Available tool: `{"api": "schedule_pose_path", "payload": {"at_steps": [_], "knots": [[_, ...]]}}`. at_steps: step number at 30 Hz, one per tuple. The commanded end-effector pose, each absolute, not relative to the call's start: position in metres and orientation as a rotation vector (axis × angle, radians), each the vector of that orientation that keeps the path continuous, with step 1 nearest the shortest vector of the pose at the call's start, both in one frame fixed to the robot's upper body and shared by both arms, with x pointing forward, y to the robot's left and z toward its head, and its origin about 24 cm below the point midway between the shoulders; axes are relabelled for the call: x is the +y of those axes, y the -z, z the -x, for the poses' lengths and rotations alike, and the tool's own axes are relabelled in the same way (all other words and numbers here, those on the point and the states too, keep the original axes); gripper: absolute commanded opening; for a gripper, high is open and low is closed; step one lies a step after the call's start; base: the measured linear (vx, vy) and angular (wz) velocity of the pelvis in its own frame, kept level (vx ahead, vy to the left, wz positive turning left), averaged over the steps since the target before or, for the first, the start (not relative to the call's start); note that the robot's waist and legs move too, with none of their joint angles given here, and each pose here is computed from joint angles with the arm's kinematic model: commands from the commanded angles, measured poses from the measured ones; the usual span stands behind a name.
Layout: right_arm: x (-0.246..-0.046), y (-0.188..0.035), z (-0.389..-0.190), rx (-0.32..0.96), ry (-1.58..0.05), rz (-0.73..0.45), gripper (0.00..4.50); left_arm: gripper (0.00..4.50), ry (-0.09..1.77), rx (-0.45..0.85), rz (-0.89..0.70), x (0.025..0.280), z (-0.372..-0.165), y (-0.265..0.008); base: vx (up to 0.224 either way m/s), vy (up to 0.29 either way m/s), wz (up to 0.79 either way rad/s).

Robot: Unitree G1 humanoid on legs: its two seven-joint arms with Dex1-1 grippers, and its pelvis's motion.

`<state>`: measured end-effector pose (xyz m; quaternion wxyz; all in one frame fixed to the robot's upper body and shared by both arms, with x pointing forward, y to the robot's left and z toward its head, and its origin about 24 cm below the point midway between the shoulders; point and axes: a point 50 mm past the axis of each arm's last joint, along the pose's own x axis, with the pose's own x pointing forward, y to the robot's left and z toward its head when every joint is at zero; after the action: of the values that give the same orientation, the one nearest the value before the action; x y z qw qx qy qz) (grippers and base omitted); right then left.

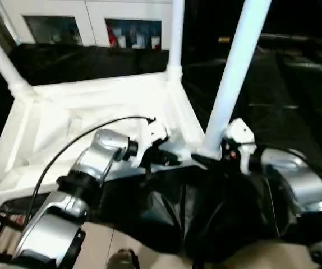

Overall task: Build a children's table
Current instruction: Rotate leg to tighten

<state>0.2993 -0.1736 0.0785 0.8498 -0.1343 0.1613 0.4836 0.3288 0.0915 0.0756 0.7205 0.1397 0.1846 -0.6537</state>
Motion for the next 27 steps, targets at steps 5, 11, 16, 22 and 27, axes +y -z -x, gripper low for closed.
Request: {"api": "schedule_pose_path", "payload": {"at_steps": [5,11,16,22,27], "knots": [[-0.166,-0.076,-0.287,0.377,-1.146,0.258,3.44,0.00,1.645,0.327,-0.308,0.076,-0.316,-0.091,0.000,0.000,0.00],[-0.162,-0.074,-0.285,0.390,-1.161,0.241,2.85,0.00,1.644,0.334,-0.311,0.078,-0.314,-0.090,0.000,0.000,0.00],[-0.155,-0.067,-0.285,0.394,-1.131,0.223,2.76,0.00,1.624,0.325,-0.289,0.076,-0.314,-0.091,0.000,0.000,0.00],[-0.146,-0.051,-0.308,0.392,-0.786,0.160,2.74,0.00,1.415,0.309,-0.281,0.066,-0.334,-0.092,0.000,0.000,0.00],[-0.131,-0.038,-0.328,0.411,-0.458,0.056,2.74,0.00,1.149,0.279,-0.228,0.050,-0.356,-0.100,0.000,0.000,0.00]]}}
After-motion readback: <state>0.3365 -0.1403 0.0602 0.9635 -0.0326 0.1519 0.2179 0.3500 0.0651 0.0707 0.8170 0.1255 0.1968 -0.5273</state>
